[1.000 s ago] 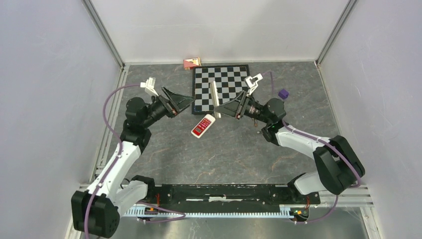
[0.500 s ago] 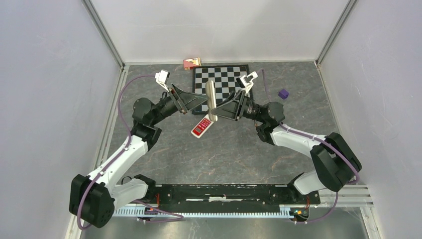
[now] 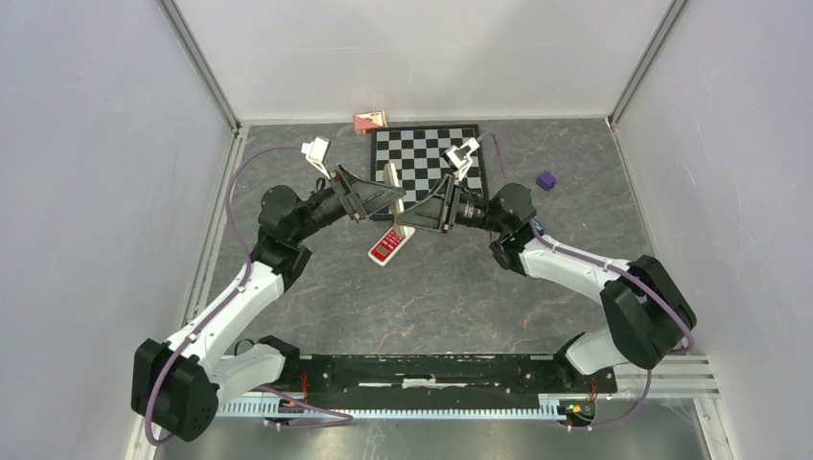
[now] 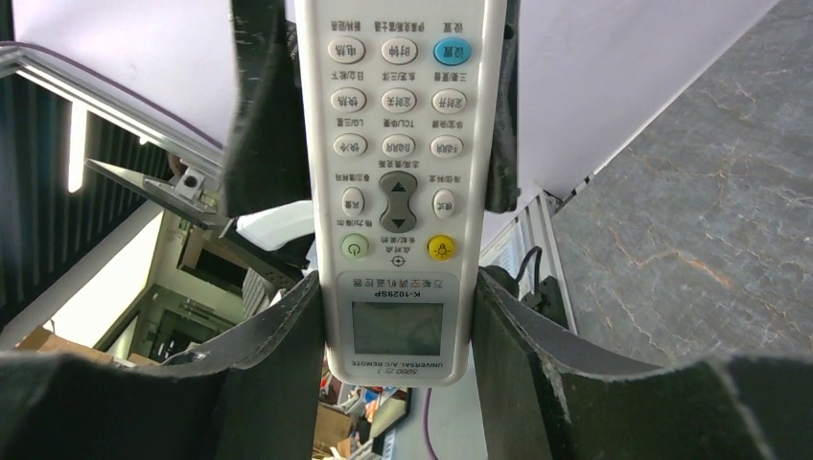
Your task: Load the batteries into the remote control
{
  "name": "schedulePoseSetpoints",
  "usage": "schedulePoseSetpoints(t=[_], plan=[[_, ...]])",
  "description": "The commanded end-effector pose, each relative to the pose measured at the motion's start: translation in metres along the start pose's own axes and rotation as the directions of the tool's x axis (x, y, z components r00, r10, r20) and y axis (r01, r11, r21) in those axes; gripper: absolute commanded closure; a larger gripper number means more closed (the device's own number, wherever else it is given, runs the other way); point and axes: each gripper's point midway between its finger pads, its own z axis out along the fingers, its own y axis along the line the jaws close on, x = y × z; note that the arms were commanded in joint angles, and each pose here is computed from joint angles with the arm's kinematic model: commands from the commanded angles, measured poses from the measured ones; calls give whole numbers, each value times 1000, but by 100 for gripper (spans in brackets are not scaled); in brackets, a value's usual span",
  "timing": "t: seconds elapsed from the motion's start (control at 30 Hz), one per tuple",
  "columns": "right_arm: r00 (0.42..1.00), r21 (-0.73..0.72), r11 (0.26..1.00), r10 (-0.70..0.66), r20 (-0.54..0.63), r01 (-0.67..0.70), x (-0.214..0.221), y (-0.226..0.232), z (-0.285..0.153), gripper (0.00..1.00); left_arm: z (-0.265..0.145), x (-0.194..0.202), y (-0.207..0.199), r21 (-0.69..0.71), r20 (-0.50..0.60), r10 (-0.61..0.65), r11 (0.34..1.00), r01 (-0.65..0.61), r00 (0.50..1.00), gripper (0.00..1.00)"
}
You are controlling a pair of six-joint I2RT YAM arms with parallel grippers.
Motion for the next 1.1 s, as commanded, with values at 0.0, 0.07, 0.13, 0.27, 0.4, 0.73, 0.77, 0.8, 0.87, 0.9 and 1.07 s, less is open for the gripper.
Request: schedulePoseSetpoints(t=[0.0,0.07,0.13,0.27,0.4,0.73,0.77,0.8,0.87,0.9,1.07], plan=[[997,-28,997,-72,-35,71,-2,17,5,63,2,-5,-5,-14,-7,113,993,-113,994,28],[996,-11,998,-69,-52,68,1,13,5,63,1,-5,-4,-19,-6,129,991,-129,992,46],[995,9,997,-71,-65,71,2,9,4,62,1,-5,1,-37,-9,148,988,-148,989,63],[988,60,989,-129,-84,134,3,1,2,34,0,-3,9,-69,-38,218,973,-220,975,86],[949,185,931,-305,-83,316,-7,-10,-9,2,-6,-4,25,-140,-116,383,907,-397,916,97],[907,604,715,-421,-30,352,-72,-19,-37,13,-18,-8,57,-84,-271,797,539,-838,540,98],[912,646,686,-409,-38,335,-76,-23,-39,15,-17,-8,59,-65,-279,828,489,-870,487,98],[915,684,652,-400,-56,327,-79,-28,-39,17,-16,-9,60,-55,-283,850,448,-892,445,98],[920,722,611,-380,-94,326,-82,-35,-37,20,-14,-12,63,-47,-294,876,386,-921,382,98],[921,722,607,-375,-108,332,-81,-37,-34,20,-12,-13,65,-40,-299,885,363,-931,358,98],[918,700,617,-370,-147,360,-72,-38,-17,19,-10,-10,76,19,-360,901,265,-964,240,98]])
